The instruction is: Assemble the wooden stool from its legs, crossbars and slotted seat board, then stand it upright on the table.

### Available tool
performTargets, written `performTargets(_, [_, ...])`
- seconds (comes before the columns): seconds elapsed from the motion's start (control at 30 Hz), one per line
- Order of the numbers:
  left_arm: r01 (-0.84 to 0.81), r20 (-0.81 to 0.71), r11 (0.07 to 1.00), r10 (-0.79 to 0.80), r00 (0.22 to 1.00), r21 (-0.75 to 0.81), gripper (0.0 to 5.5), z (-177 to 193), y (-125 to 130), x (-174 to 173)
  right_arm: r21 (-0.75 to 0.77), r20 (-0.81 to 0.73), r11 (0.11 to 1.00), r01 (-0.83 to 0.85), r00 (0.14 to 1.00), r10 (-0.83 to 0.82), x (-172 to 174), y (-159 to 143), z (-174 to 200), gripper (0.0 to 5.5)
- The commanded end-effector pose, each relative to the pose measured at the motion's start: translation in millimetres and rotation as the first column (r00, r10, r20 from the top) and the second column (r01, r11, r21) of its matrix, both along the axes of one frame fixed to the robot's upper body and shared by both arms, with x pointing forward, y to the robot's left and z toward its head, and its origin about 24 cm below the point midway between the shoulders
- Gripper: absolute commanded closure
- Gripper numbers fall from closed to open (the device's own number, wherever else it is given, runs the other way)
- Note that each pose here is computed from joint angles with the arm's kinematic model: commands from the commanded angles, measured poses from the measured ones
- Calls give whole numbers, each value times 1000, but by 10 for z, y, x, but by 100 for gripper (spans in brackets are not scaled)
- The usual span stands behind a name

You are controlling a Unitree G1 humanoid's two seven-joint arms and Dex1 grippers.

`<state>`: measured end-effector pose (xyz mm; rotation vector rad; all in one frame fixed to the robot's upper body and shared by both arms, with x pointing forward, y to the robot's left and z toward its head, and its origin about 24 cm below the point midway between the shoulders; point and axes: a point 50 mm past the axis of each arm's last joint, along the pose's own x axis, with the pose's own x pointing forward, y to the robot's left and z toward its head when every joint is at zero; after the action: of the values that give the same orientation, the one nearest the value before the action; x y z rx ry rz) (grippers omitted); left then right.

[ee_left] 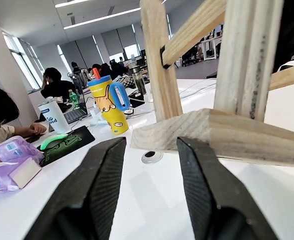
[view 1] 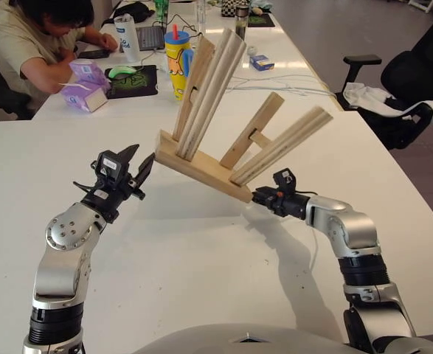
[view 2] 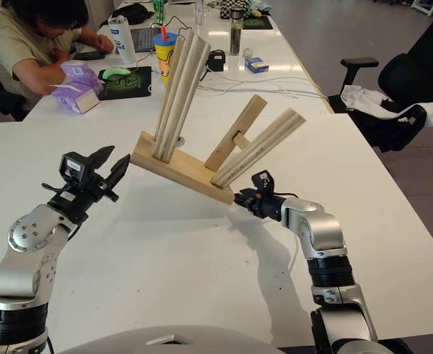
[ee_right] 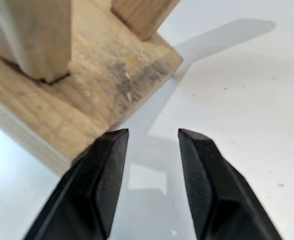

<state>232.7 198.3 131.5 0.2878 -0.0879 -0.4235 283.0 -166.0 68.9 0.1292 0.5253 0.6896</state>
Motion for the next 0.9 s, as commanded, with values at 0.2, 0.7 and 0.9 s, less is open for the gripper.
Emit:
performTargets(0.2, [158,-111,987,-161,981,-41,358,-179,-219,-109,209,208,960,-187,968,143,33,335,665,365])
performTargets(0.7, [78,-157,995,-67,985,69,333,-468,110,-270,-113,204,948,297,941,-271,339,-301,86,368])
performTargets(0.9, [230,-185,972,-217,959,53,242,-608,126,-320,-111,187,933,341,930,-317,306,-402,-13,368])
